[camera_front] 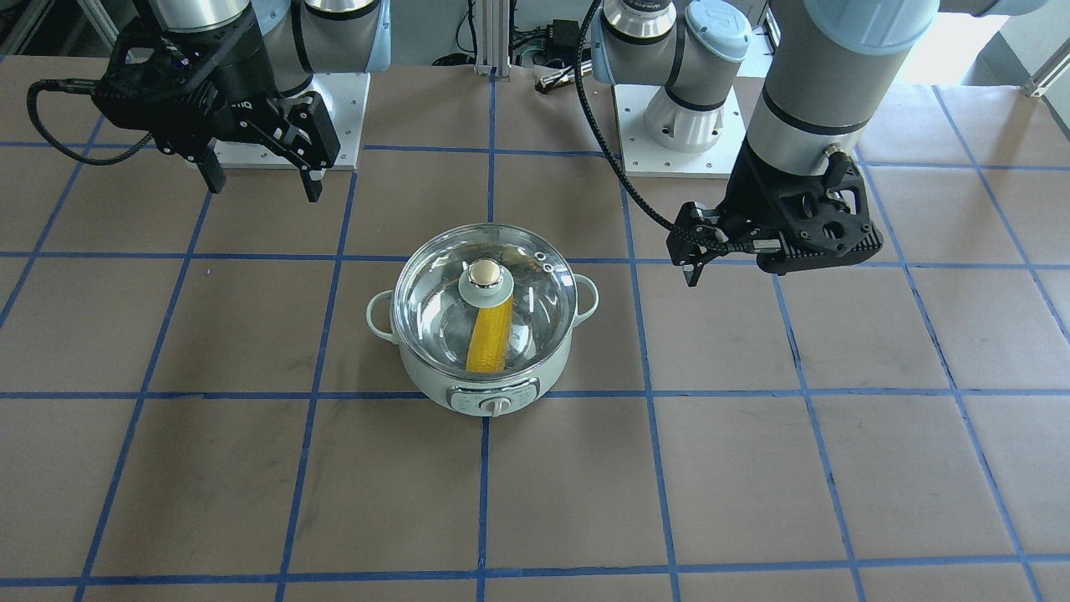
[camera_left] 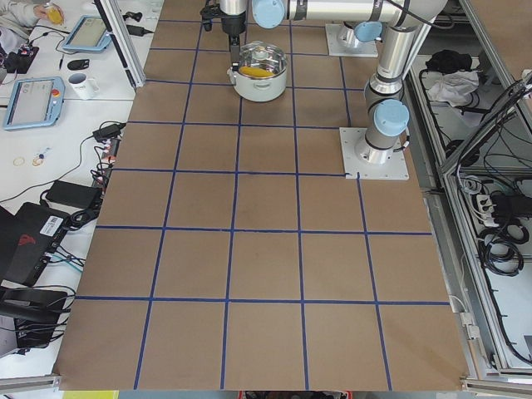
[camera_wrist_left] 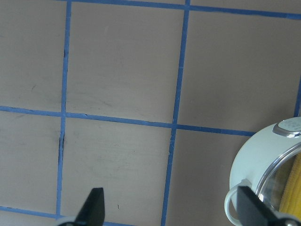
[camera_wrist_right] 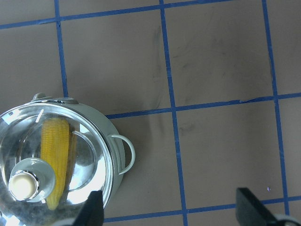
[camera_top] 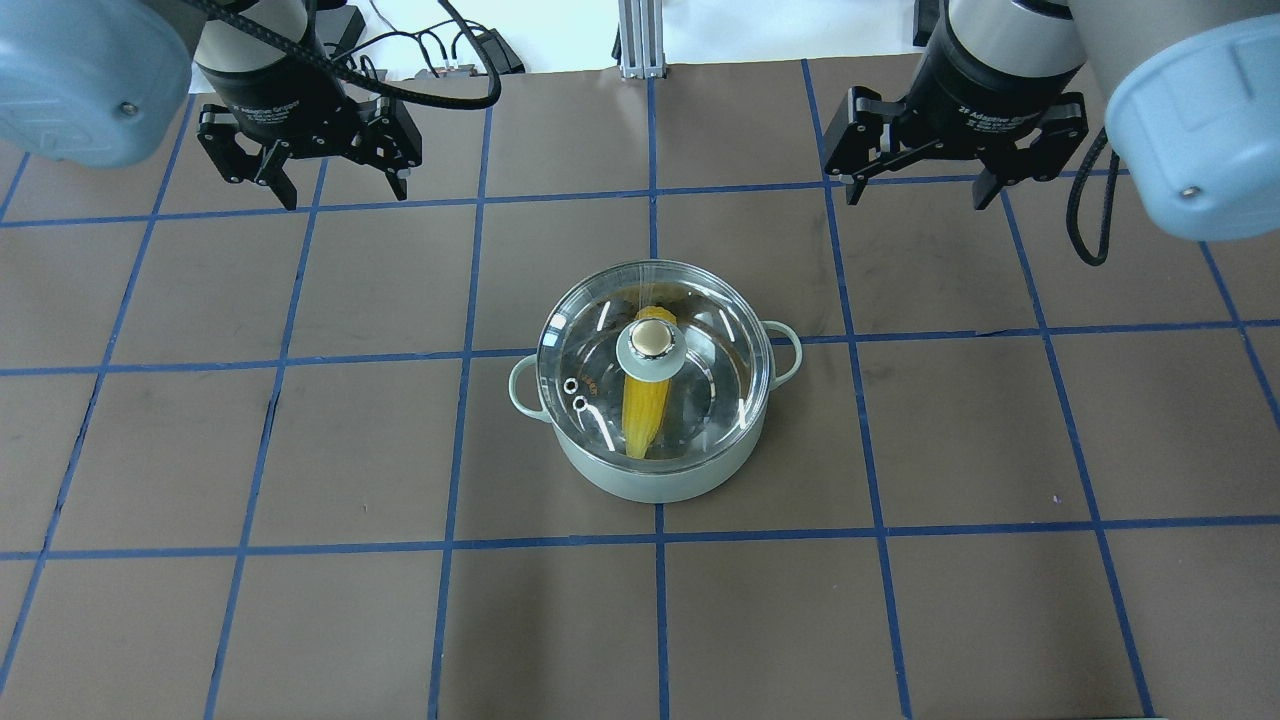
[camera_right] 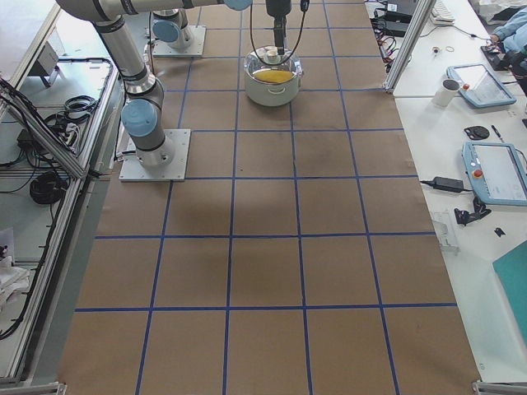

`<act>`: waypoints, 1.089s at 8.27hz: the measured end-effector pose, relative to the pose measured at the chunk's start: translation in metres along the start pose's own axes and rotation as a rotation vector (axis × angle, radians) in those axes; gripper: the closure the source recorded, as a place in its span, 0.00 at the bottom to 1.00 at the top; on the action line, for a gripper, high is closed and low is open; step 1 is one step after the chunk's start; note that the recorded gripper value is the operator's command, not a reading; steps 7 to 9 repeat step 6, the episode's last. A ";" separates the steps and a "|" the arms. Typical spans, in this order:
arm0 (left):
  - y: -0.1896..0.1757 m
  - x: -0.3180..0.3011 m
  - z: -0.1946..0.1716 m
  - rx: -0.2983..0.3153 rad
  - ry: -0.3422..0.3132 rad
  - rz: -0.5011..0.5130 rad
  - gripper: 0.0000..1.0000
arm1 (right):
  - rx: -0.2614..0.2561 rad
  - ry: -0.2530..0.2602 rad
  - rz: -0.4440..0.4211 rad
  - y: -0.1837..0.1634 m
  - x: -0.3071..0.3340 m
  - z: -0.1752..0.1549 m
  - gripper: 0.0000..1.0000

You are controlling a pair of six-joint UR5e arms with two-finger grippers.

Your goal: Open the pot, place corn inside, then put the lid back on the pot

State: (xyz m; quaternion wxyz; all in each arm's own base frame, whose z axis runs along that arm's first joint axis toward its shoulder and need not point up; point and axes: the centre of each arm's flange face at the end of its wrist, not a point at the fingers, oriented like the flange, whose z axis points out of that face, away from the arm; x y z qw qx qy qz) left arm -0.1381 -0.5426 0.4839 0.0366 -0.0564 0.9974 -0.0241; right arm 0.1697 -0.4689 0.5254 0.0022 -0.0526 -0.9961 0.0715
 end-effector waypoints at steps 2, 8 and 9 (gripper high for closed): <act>0.002 0.002 -0.002 0.000 0.021 0.001 0.00 | -0.002 0.000 -0.005 0.001 0.000 0.001 0.00; 0.003 0.004 -0.002 -0.004 0.044 0.003 0.00 | -0.003 0.000 -0.007 0.001 -0.001 0.001 0.00; 0.003 0.004 -0.002 -0.004 0.044 0.003 0.00 | -0.003 0.000 -0.007 0.001 -0.001 0.001 0.00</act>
